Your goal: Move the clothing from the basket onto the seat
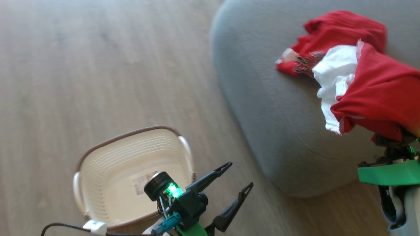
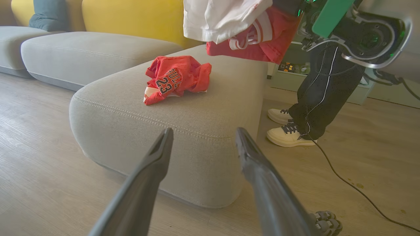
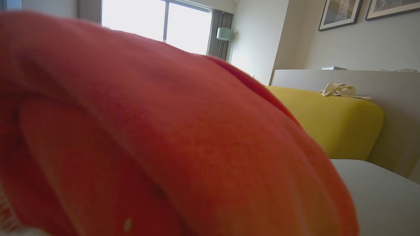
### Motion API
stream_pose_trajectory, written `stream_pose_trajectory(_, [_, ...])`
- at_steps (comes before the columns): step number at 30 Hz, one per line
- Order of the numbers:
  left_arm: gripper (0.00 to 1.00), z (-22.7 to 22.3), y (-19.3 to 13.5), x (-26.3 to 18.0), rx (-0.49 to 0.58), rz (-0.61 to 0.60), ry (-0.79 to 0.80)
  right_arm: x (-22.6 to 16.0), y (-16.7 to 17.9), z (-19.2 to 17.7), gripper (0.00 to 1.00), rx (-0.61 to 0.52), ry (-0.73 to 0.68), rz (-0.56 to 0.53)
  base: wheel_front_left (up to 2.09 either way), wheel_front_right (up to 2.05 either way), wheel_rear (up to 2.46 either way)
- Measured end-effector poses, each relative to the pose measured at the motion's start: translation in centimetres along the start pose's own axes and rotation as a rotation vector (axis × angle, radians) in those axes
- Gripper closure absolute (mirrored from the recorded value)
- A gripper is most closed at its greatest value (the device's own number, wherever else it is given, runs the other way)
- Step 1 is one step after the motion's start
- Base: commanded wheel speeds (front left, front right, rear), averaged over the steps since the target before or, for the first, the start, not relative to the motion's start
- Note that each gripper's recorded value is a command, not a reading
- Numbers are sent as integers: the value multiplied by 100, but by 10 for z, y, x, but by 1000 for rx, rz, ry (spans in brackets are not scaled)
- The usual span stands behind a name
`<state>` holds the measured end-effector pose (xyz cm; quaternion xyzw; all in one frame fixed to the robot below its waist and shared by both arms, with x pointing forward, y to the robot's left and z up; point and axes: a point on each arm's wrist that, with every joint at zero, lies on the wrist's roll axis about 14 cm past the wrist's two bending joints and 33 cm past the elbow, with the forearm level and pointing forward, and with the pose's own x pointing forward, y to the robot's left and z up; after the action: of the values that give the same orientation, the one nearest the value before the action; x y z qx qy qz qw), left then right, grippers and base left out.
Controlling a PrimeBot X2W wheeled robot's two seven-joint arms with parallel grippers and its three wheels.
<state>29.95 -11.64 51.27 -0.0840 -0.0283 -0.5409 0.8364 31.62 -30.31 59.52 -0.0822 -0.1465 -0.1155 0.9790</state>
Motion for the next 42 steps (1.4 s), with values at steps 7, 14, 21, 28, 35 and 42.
stream_pose_trajectory(7, [0, -8, -26, 19, -40, -127, 5, -31, -34, -1, 100, -34, 47, -126, 0, 0, 0])
stream_pose_trajectory(14, [0, -7, -43, 27, -28, -198, -1, -51, -60, 6, 100, -61, 48, -210, 0, 0, 0])
stream_pose_trajectory(21, [0, -4, -43, 28, -19, -201, -7, -58, -60, 1, 100, -43, 62, -227, 0, 0, 0])
stream_pose_trajectory(28, [0, -6, -34, 26, -24, -170, -4, -51, -61, -1, 100, -47, 64, -228, 0, 0, 0])
stream_pose_trajectory(35, [0, -19, -19, 21, -44, -158, 17, -31, -77, 16, 100, -92, -1, -286, 0, 0, 0])
stream_pose_trajectory(42, [0, -49, 4, 11, -87, -151, 73, 8, -97, 27, 100, -142, -62, -343, 0, 0, 0])
